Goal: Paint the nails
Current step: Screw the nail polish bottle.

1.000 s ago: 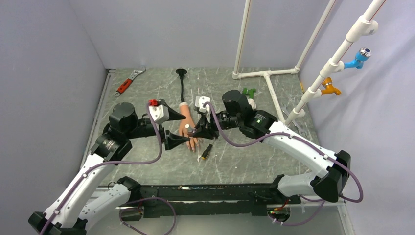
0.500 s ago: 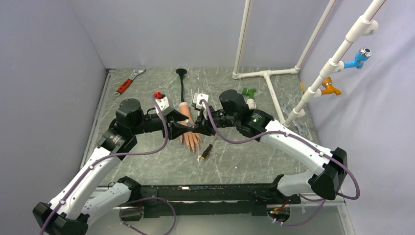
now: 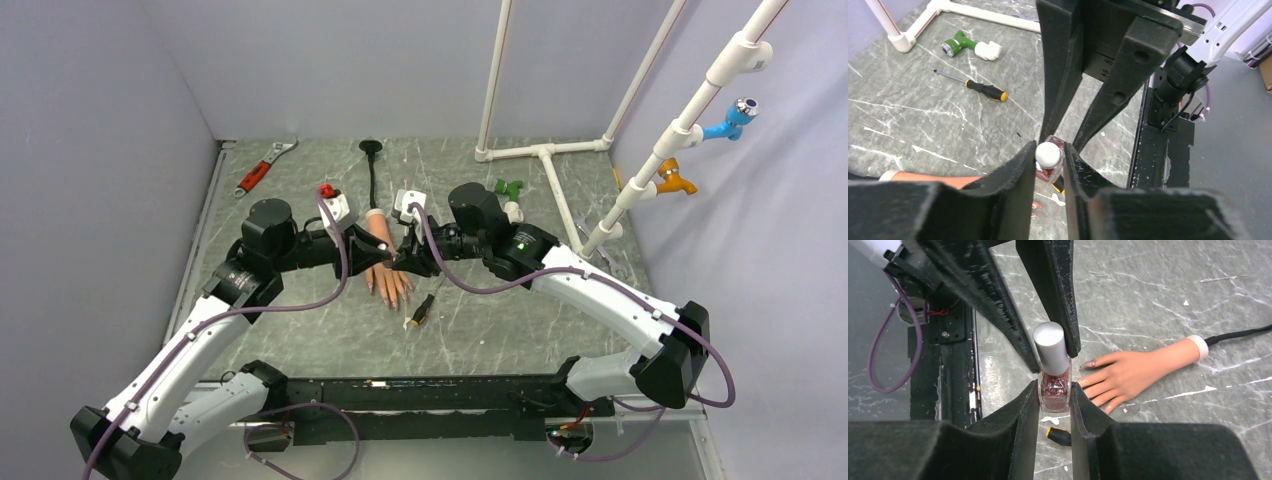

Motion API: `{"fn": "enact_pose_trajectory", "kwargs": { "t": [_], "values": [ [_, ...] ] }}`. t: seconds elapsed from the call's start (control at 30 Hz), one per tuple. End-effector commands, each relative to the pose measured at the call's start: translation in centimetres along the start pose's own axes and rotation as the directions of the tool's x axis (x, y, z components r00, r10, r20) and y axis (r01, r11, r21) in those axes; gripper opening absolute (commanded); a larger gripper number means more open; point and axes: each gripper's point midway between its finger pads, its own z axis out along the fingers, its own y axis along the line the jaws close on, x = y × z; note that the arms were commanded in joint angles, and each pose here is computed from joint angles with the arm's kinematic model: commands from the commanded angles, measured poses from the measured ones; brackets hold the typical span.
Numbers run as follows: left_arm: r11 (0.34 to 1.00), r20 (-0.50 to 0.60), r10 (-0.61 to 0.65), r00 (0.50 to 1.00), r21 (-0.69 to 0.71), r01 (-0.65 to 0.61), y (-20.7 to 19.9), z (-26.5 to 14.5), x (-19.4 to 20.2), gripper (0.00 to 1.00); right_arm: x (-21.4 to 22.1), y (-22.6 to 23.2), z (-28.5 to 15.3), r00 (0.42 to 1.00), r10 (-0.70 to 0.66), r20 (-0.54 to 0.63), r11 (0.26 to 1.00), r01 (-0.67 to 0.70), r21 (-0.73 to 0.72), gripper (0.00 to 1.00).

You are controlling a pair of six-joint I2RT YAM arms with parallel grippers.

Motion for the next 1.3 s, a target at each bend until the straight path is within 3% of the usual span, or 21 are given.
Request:
{"fn": "enact_pose_trajectory", "kwargs": {
  "t": [0.0,0.2,0.4,0.63,0.8,1.0,1.27],
  "values": [
    [0.999,0.046,0.044,0.998,0.019,-0.045,-0.5,-0.3,-1.8,0.23,-2.8,-0.2,-0.6,0.996,-0.035,0.084,0.999,0.034,0.014,0.0],
    [0.998,0.021,0.029,0.999,0.055,-0.03,-0.7,0.1,-1.3,0.16,-3.2,-0.2,-0.8,0.995,-0.04,0.095,0.999,0.039,0.016,0.0],
    [0.993,0.019,0.045,0.999,0.106,-0.047,-1.5,0.0,-1.3,0.0,-3.4,0.0,-1.0,0.994,-0.048,0.103,0.999,0.047,0.012,0.0],
    [0.957,-0.038,0.06,0.997,0.287,-0.046,-3.9,-0.2,-0.3,0.0,-3.6,2.3,-1.8,0.988,-0.085,0.131,0.991,0.098,-0.094,0.0],
    [0.93,-0.013,0.085,0.996,0.361,-0.074,-5.3,-0.7,-0.4,0.0,-3.6,4.3,-2.4,0.983,-0.101,0.153,0.971,0.131,-0.198,0.0],
    [0.908,0.019,0.137,0.99,0.397,-0.133,-6.4,-1.5,-0.5,0.0,-3.5,5.9,-2.8,0.985,-0.087,0.152,0.942,0.131,-0.31,0.0],
    [0.887,0.008,0.123,0.992,0.447,-0.114,-7.0,-1.7,-0.2,0.0,-2.9,7.2,-3.0,0.988,-0.085,0.133,0.909,0.131,-0.396,0.0]
  ]
}}
